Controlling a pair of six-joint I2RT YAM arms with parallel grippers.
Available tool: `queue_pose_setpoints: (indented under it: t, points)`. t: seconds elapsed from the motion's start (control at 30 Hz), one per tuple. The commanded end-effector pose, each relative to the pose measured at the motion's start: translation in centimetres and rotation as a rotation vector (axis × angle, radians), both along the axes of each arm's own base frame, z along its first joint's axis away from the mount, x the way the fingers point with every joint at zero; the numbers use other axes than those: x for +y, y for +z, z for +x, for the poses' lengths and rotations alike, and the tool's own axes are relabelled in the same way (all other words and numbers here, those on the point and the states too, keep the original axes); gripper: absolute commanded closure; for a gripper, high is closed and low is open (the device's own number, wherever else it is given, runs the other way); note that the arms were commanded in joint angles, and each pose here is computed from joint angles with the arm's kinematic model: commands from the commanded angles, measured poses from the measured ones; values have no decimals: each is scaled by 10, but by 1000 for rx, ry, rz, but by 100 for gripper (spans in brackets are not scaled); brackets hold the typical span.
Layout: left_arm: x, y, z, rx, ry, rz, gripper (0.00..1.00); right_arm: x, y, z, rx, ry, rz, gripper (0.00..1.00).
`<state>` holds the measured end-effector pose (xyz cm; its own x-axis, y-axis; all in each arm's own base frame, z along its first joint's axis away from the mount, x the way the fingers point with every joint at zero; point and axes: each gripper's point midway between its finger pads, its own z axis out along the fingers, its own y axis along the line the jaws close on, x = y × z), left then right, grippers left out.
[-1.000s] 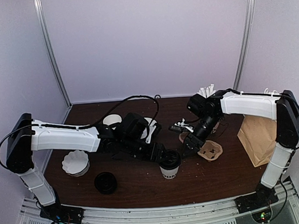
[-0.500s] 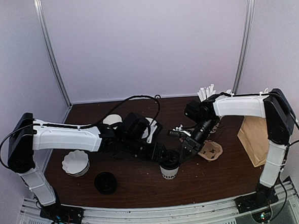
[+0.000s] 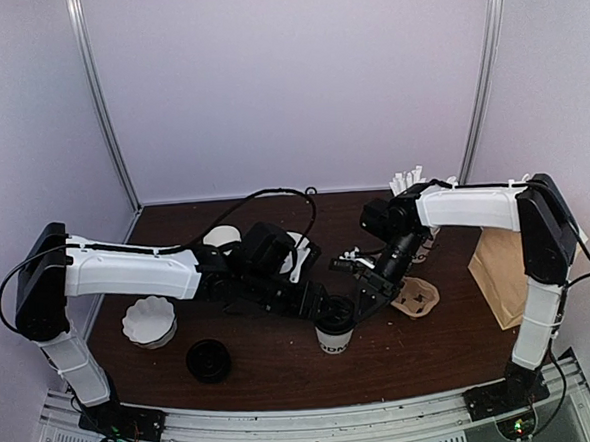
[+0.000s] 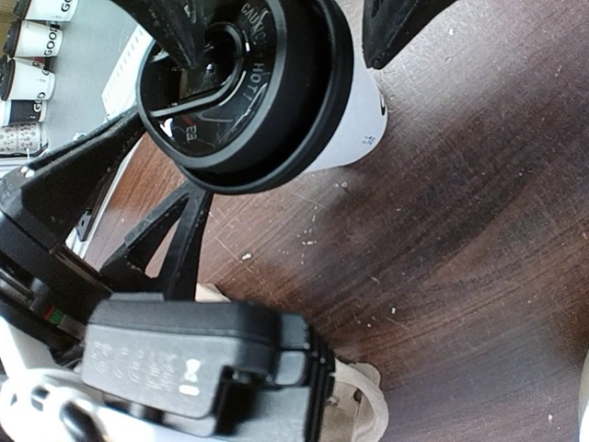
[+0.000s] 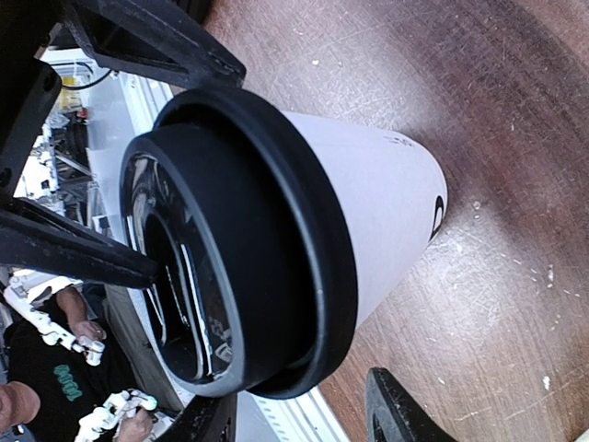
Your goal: Pack the takeout coffee
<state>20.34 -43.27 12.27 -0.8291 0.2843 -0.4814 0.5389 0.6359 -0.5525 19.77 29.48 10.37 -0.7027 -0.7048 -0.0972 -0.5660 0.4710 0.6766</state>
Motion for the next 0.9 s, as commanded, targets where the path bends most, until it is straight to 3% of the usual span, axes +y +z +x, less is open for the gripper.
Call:
queue_pose_setpoints:
  t: [0.0, 0.17, 0.43, 0.87]
  points:
    - [16, -34, -4, 26, 15, 104, 39, -37, -66, 36, -240, 30, -320, 52]
    - [12, -15, -1, -21, -9, 81, 39, -28, -51, 39, -264, 64, -276, 53]
    - [16, 33, 1, -121, -19, -8, 29, 0, 11, 53, -274, 52, -61, 49]
    - [20, 28, 4, -113, 17, 14, 27, -4, 31, 46, -232, 37, 7, 45]
